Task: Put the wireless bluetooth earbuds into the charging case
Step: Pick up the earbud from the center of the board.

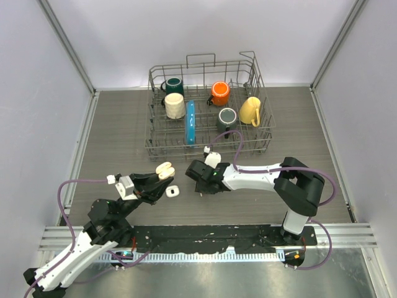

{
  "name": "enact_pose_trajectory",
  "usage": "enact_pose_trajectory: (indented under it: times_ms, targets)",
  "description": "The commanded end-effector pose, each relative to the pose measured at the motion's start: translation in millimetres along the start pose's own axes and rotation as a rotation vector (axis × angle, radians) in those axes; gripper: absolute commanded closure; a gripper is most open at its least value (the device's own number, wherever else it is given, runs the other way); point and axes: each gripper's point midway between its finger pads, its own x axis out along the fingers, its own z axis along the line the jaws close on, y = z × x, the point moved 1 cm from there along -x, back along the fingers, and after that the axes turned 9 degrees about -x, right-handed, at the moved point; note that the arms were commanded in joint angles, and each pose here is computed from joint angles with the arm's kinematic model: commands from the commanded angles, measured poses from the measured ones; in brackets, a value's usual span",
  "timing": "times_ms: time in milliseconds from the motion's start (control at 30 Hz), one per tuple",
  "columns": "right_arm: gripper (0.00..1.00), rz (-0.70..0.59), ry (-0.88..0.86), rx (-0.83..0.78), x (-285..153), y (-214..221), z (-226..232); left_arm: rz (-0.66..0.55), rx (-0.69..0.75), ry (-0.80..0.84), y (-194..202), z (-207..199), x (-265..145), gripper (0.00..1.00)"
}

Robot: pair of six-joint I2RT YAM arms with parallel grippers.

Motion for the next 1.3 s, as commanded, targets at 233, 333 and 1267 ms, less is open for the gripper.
enact_pose_trajectory:
  times_ms: [233, 333, 1267]
  targets:
    - [0.66, -0.022, -0.008, 0.019, -3.4, -9.3, 9.4, -0.080, 0.021, 0.008, -19.8, -3.0, -1.4, 1.00]
    - [0.67, -0.023, -0.011, 0.020, -3.8, -10.2, 10.4, -0.080, 0.022, 0.010, -20.1, -3.3, -1.6, 1.00]
    - [0.99, -0.411, -0.174, 0.140, -77.0, -72.4, 0.9, -0.113, 0.003, -0.031, -26.4, 2.8, 1.7, 1.00]
